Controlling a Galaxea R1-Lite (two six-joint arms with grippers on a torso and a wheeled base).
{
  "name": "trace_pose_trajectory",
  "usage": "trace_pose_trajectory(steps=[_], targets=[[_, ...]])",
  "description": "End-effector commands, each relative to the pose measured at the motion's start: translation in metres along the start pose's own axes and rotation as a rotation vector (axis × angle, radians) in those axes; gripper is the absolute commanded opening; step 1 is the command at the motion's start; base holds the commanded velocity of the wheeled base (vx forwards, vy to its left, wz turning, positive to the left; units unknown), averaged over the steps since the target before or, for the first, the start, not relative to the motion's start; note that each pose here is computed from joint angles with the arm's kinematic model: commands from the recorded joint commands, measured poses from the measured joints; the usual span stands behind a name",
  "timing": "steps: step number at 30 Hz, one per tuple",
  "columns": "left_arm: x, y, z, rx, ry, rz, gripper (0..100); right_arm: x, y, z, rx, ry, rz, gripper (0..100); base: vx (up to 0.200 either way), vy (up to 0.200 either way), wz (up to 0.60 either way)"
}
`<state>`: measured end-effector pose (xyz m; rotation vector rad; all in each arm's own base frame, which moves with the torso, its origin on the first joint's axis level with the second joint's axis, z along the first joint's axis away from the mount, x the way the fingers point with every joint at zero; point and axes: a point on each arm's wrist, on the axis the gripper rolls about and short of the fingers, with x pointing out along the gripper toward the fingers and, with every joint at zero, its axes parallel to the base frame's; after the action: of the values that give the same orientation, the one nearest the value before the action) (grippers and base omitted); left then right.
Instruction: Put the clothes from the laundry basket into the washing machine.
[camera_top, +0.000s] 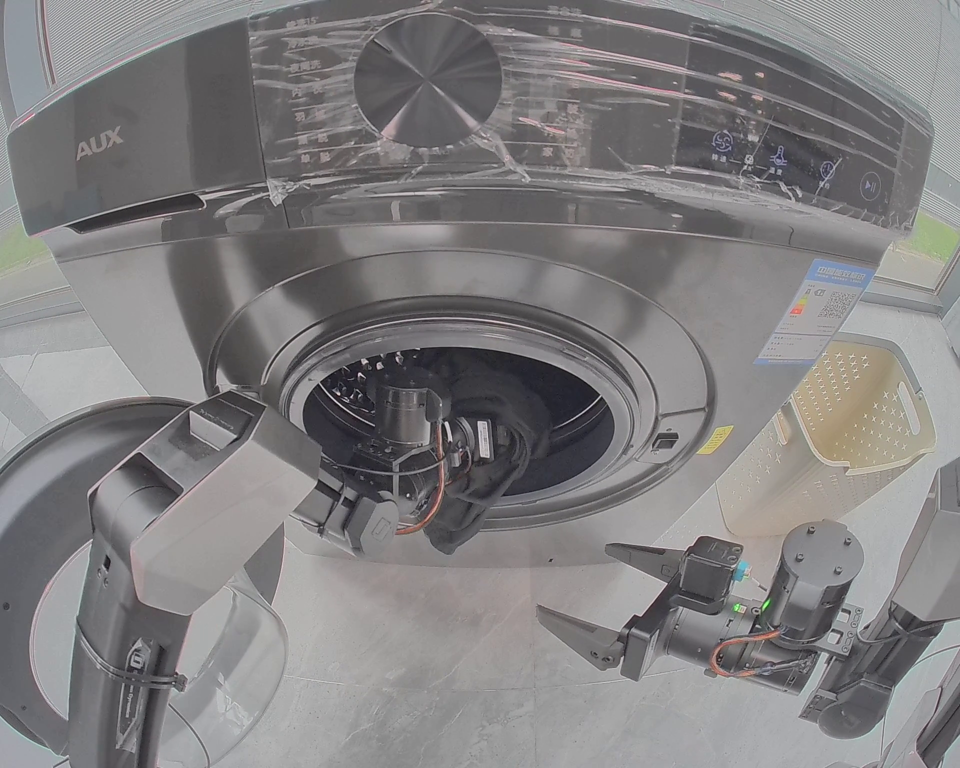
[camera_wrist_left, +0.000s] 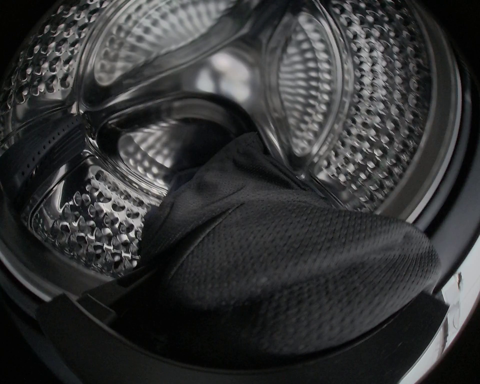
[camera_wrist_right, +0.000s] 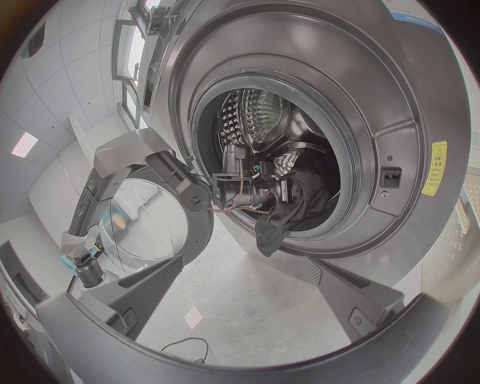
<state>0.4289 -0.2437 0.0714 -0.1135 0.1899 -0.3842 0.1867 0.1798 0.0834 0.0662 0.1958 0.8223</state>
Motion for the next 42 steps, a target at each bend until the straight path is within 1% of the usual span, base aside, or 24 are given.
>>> trace_pose_trajectory(steps=[1, 2, 4, 8, 9, 12, 17, 18, 21, 23, 24, 25, 26, 27, 29, 32, 38, 42], targets=[[-0.024, -0.015, 0.001, 0.041, 0.05, -0.072, 100, 0.0, 0.002, -0.001, 0.0, 0.003, 0.007, 100, 0.0, 0.0, 0.0], [-0.024, -0.016, -0.004, 0.054, 0.067, -0.083, 100, 0.0, 0.003, -0.001, 0.001, 0.003, 0.01, 100, 0.0, 0.0, 0.0], [-0.023, -0.017, -0.012, 0.062, 0.086, -0.096, 100, 0.001, 0.003, -0.001, 0.001, 0.002, 0.01, 100, 0.0, 0.0, 0.0], [-0.019, -0.015, -0.026, 0.078, 0.117, -0.095, 100, 0.001, 0.003, 0.0, 0.0, 0.0, 0.011, 100, 0.0, 0.0, 0.0], [-0.018, -0.015, -0.03, 0.089, 0.126, -0.094, 0, 0.001, 0.003, 0.0, 0.0, 0.0, 0.011, 100, 0.0, 0.0, 0.0], [-0.014, -0.014, -0.033, 0.092, 0.124, -0.093, 0, 0.001, 0.003, 0.0, 0.0, 0.0, 0.011, 100, 0.0, 0.0, 0.0], [-0.008, -0.01, -0.026, 0.082, 0.092, -0.081, 0, 0.001, 0.003, 0.0, 0.0, -0.001, 0.011, 100, 0.0, 0.0, 0.0], [-0.005, -0.009, -0.023, 0.077, 0.077, -0.072, 0, 0.001, 0.003, 0.0, 0.0, -0.001, 0.011, 100, 0.0, 0.0, 0.0], [0.006, -0.007, -0.005, 0.058, 0.0, -0.047, 0, 0.001, 0.003, 0.0, 0.0, -0.003, 0.011, 100, 0.0, 0.0, 0.0], [0.016, -0.003, 0.011, 0.017, -0.079, 0.005, 0, 0.002, 0.003, 0.0, 0.0, -0.003, 0.011, 100, 0.0, 0.0, 0.0], [0.018, -0.002, 0.014, 0.005, -0.097, 0.018, 0, 0.002, 0.003, 0.0, 0.0, -0.003, 0.011, 100, 0.0, 0.0, 0.0], [0.023, -0.001, 0.021, -0.016, -0.131, 0.035, 0, 0.002, 0.003, 0.0, 0.0, -0.001, 0.011, 100, 0.0, 0.0, 0.0], [0.023, -0.001, 0.021, -0.016, -0.131, 0.035, 0, 0.002, 0.003, 0.0, 0.0, -0.001, 0.011, 100, 0.0, 0.0, 0.0], [0.029, 0.002, 0.032, -0.042, -0.183, 0.051, 0, 0.002, 0.003, 0.0, 0.0, -0.003, 0.013, 100, 0.0, 0.0, 0.0], [0.034, 0.005, 0.041, -0.062, -0.233, 0.069, 0, 0.002, 0.003, 0.0, 0.0, -0.003, 0.013, 100, 0.0, 0.0, 0.0], [0.04, 0.012, 0.053, -0.084, -0.294, 0.093, 0, 0.002, 0.003, 0.0, 0.0, -0.004, 0.011, 100, 0.0, 0.0, 0.0], [0.04, 0.013, 0.057, -0.091, -0.313, 0.094, 0, 0.002, 0.003, 0.0, 0.0, -0.001, 0.012, 100, 0.0, 0.0, 0.0], [0.04, 0.012, 0.056, -0.09, -0.307, 0.093, 0, 0.003, 0.003, -0.001, 0.002, 0.003, 0.012, 100, 0.0, 0.0, 0.0]])
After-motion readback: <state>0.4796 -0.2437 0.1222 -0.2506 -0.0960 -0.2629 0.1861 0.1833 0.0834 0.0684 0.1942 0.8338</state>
